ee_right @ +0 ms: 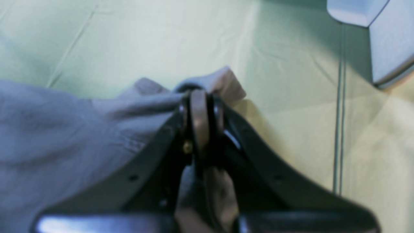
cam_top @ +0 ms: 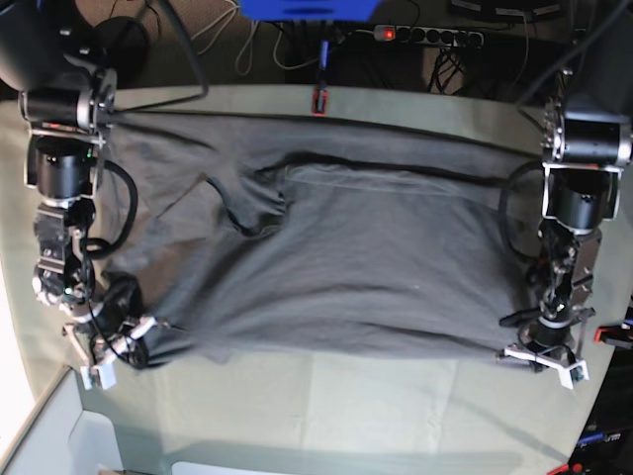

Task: Layout the t-shirt on the table in an organized manner, then fold the t-shirt properly
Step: 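Regrasp the shirt hem corners with both grippers, then fold the hem over again with both grippers toward the collar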

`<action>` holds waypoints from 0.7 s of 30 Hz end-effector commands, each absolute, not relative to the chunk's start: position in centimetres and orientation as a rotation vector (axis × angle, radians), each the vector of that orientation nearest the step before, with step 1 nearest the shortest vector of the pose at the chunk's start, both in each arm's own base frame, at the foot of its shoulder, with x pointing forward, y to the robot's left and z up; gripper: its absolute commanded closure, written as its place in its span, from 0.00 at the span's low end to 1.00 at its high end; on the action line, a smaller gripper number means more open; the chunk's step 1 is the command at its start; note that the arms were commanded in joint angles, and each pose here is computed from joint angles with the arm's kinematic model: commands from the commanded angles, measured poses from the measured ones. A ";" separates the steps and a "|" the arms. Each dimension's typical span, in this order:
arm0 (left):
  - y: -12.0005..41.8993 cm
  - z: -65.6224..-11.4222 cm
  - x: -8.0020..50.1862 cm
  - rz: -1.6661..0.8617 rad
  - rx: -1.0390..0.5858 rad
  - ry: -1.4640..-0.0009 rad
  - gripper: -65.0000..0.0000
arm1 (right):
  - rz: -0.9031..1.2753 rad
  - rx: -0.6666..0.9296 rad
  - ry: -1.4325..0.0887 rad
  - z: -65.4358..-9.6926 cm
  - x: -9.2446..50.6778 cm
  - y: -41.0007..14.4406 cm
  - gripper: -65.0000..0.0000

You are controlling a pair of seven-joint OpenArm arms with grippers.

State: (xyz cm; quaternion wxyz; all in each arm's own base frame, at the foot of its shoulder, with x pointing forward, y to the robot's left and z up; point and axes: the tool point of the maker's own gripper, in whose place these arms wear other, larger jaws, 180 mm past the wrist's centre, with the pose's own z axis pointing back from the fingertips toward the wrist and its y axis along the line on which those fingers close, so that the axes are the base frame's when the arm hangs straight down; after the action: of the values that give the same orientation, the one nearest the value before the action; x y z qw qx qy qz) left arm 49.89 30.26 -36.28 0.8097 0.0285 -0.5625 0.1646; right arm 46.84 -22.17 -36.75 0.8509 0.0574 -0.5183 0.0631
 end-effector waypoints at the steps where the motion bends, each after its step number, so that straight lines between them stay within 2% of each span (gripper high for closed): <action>1: 31.1 -33.7 51.0 0.350 0.076 -1.276 1.00 | 0.105 0.105 -1.146 -35.2 47.3 -23.5 1.00; 5: 30.8 -34.1 50.1 0.330 0.073 -1.284 1.00 | 0.063 0.074 -1.171 -35.3 44.8 -25.2 1.00; 10: 29.7 -34.5 48.0 0.292 0.060 -1.311 1.00 | 0.111 0.055 -1.177 -36.0 40.9 -24.0 1.00; 15: 32.5 -34.9 44.3 0.401 0.074 -1.340 1.00 | 0.150 0.053 -1.152 -37.2 36.4 -22.5 1.00; 21: 32.7 -37.3 40.5 0.398 0.091 -1.299 1.00 | 0.174 0.054 -1.098 -38.8 32.0 -21.7 1.00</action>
State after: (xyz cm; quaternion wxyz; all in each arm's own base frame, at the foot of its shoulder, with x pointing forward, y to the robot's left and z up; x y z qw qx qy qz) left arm 39.53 31.91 -39.41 0.7960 0.0352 -0.5739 0.1893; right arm 31.54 -21.10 -39.92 0.8584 0.0329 -0.5055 0.0812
